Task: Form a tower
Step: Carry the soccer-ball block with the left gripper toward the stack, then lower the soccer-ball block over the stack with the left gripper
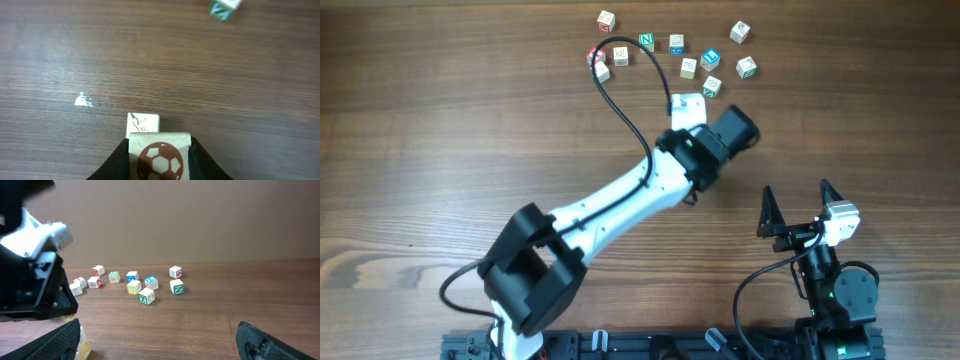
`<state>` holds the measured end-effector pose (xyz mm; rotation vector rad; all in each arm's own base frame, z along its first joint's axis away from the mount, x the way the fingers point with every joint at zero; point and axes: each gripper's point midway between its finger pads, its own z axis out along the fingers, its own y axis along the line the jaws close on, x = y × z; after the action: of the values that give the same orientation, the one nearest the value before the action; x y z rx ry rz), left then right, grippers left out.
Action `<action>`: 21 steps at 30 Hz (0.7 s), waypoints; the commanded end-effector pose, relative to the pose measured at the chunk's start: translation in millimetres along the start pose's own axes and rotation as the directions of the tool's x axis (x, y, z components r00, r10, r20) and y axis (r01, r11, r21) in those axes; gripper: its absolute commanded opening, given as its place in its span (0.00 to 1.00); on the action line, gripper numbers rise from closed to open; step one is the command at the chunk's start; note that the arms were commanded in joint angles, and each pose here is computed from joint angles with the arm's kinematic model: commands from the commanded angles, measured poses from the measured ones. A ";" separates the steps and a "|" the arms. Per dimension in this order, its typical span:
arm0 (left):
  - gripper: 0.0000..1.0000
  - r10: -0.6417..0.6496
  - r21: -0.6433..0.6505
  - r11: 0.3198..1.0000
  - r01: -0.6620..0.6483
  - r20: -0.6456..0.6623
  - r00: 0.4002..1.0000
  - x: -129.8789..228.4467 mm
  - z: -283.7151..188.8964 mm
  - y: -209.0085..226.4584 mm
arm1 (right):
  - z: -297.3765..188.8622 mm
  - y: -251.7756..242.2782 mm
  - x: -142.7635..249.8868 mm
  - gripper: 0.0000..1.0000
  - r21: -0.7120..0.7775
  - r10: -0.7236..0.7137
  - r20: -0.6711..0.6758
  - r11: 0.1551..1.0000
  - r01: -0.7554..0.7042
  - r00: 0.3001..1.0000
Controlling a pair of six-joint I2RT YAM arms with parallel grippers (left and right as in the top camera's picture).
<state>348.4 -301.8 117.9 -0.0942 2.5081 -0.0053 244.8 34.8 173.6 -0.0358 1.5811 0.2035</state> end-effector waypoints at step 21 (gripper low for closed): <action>0.23 -0.018 0.057 0.998 0.015 0.039 0.999 13.3 -1.7 12.4 | -0.3 3.4 -0.7 1.00 -0.018 -0.002 0.004 1.000 0.002 1.000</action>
<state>335.2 -289.1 137.5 -0.0953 2.4277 -0.1258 244.8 34.8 173.5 -0.0358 1.5815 0.2034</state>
